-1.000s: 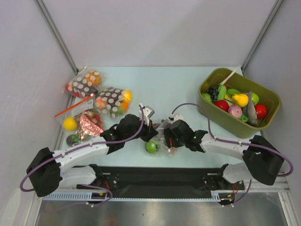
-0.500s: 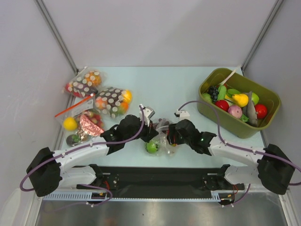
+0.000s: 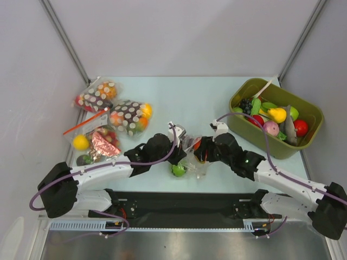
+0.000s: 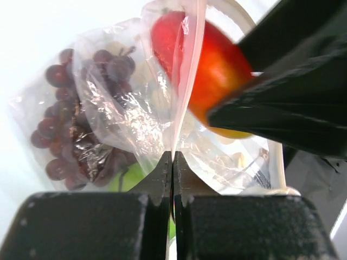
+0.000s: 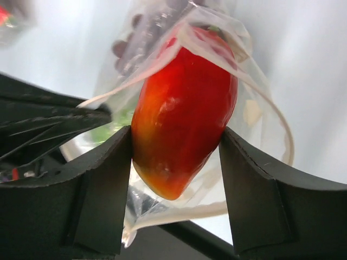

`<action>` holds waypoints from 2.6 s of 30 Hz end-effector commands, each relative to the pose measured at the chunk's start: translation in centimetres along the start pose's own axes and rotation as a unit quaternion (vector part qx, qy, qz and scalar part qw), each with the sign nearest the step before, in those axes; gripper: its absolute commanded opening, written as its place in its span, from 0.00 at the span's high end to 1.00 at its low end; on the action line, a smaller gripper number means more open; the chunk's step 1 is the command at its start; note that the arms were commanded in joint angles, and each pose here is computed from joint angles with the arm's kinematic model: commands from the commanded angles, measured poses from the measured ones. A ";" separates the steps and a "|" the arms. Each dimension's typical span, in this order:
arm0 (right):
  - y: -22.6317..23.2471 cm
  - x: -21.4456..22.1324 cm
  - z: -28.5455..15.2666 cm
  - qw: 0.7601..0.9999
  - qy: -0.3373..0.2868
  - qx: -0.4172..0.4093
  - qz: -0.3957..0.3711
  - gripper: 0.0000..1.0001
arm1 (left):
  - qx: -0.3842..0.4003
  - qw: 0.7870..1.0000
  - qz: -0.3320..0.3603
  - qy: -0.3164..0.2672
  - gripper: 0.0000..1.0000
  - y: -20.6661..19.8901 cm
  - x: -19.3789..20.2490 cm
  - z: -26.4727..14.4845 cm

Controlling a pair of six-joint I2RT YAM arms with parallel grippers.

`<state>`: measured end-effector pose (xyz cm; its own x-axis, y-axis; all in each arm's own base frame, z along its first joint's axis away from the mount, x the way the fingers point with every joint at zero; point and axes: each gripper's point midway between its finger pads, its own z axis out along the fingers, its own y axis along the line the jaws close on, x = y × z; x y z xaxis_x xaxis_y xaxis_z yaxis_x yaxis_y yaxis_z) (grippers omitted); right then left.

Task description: Open the zip-top bag and remove the fake food

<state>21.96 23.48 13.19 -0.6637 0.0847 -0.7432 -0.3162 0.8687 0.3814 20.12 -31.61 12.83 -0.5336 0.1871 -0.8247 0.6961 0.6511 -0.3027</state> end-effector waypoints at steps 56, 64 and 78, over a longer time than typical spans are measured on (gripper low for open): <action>-33.0 -18.9 -18.8 0.904 -0.222 0.312 0.191 0.74 | -0.077 0.996 -0.035 -0.039 1.00 5.2 -3.5 -1.4; -34.5 -18.0 -18.9 0.892 -0.213 0.342 0.205 0.32 | -0.075 0.996 -0.036 -0.043 1.00 5.0 -3.9 -1.6; -30.1 -20.4 -19.7 0.903 -0.253 0.311 0.154 0.23 | -0.077 0.996 -0.033 -0.043 1.00 5.0 -3.9 -2.3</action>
<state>31.54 -16.05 23.57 -0.2783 0.5280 -0.8024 0.4734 0.8023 0.3637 24.62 -27.33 13.99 -0.5583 0.1034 -0.8232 0.5576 0.7814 -0.2801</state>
